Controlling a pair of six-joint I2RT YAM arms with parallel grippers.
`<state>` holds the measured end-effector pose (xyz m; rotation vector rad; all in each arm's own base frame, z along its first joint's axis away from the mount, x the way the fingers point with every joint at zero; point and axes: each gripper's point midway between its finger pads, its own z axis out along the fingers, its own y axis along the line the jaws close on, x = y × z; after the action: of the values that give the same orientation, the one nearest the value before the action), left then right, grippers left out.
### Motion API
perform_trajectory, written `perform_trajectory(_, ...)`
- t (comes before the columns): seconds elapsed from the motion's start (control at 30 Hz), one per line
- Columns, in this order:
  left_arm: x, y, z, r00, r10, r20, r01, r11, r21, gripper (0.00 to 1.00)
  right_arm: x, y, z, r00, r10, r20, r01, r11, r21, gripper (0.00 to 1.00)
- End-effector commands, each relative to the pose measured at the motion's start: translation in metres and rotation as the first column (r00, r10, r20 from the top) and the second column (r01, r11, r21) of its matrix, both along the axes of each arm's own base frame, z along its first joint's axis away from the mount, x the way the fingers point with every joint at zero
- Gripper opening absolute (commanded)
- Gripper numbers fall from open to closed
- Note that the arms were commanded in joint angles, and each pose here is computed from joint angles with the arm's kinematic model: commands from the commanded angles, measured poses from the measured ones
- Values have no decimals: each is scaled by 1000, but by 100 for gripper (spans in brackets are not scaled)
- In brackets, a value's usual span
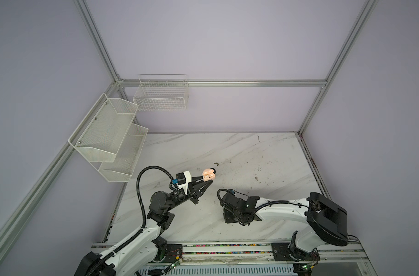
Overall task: Insert wireless bluetooth earbuds into charging case
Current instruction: Pick up the wireless bluetooth earbud from the bottom-center of the table.
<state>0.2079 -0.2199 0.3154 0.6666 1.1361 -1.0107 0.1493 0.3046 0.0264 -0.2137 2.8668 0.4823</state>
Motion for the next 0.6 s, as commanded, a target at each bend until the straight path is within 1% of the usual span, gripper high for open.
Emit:
perform_trajectory(0.0, -2, 2, -7, 1000, 8, 0, -8, 1000, -7, 0, 2, -2, -6, 1000, 4, 3, -4, 999, -33, 28)
perform_trajectory(0.3, -1, 3, -9, 1000, 17, -4, -17, 1000, -3, 0, 1, -5, -10, 1000, 1, -3, -1, 999, -51, 21)
perform_trajectory(0.57, -1, 4, -9, 1000, 22, -6, -22, 1000, -3, 0, 2, -8, -11, 1000, -1, 1, 1, 998, -64, 18)
